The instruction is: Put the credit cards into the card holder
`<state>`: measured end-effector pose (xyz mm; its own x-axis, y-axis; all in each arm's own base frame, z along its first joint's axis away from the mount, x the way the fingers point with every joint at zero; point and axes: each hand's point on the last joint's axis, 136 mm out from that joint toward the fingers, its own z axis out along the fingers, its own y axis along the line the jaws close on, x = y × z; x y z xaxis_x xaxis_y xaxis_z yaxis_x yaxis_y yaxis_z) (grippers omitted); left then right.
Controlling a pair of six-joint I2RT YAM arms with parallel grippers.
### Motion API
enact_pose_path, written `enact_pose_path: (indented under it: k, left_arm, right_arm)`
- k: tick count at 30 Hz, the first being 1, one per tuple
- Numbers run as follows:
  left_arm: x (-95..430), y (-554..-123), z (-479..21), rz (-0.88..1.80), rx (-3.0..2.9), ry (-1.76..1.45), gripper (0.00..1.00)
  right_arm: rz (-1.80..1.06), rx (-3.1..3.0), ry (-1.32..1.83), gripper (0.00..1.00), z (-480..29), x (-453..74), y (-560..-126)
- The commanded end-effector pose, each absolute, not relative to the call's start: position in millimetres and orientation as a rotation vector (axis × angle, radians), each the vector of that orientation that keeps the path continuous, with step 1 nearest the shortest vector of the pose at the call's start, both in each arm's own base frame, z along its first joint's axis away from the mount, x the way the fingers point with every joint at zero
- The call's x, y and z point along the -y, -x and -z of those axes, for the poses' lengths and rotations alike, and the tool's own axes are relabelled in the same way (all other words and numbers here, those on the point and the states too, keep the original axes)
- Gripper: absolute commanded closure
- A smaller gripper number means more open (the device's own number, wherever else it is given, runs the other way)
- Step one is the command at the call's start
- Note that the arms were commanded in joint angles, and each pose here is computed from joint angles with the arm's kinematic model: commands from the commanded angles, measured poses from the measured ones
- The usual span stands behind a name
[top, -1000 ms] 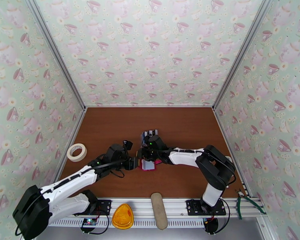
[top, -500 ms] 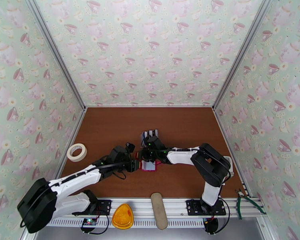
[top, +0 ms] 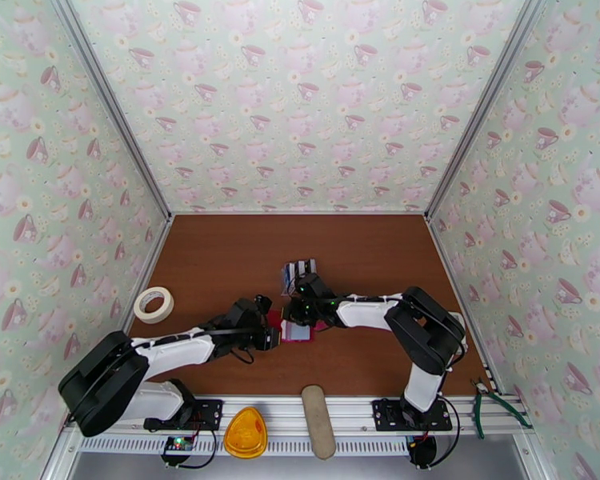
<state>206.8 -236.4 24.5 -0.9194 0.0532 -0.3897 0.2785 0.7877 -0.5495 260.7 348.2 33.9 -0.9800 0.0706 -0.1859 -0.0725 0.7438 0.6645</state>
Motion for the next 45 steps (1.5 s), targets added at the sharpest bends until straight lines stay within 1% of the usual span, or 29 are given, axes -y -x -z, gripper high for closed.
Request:
enact_pose_path:
  k: [1,7,10,15,20,22,25,31,34,45]
  left_arm:
    - [230,-208,-14,0.837,-2.633,-0.248,0.68]
    - [219,-212,-6,0.791,-2.666,-0.189,0.67]
    - [212,-214,-2,0.779,-2.678,-0.151,0.65]
    - [217,-216,-8,0.838,-2.652,-0.152,0.63]
    - [226,-217,-20,0.919,-2.607,-0.18,0.61]
    - [229,-218,-25,0.938,-2.59,-0.188,0.6]
    - [232,-218,-31,0.961,-2.57,-0.201,0.6]
    - [235,-216,-31,0.974,-2.575,-0.215,0.59]
    - [235,-214,-28,0.97,-2.581,-0.217,0.56]
    - [234,-213,-26,0.967,-2.59,-0.224,0.52]
  right_arm:
    - [-0.944,-2.766,0.014,0.83,-23,-333,-260]
    - [-0.816,-2.805,0.017,0.83,-3,-319,-261]
    - [-0.802,-2.795,0.017,0.82,-4,-316,-260]
    - [-0.859,-2.731,0.044,0.8,-27,-320,-263]
    - [-0.877,-2.672,0.087,0.74,-57,-322,-264]
    - [-0.825,-2.671,0.092,0.74,-65,-317,-264]
    - [-0.64,-2.7,0.097,0.73,-66,-299,-265]
    - [-0.492,-2.754,0.1,0.73,-52,-284,-262]
    - [-0.481,-2.769,0.099,0.73,-45,-282,-260]
    - [-0.437,-2.786,0.12,0.72,-33,-285,-266]
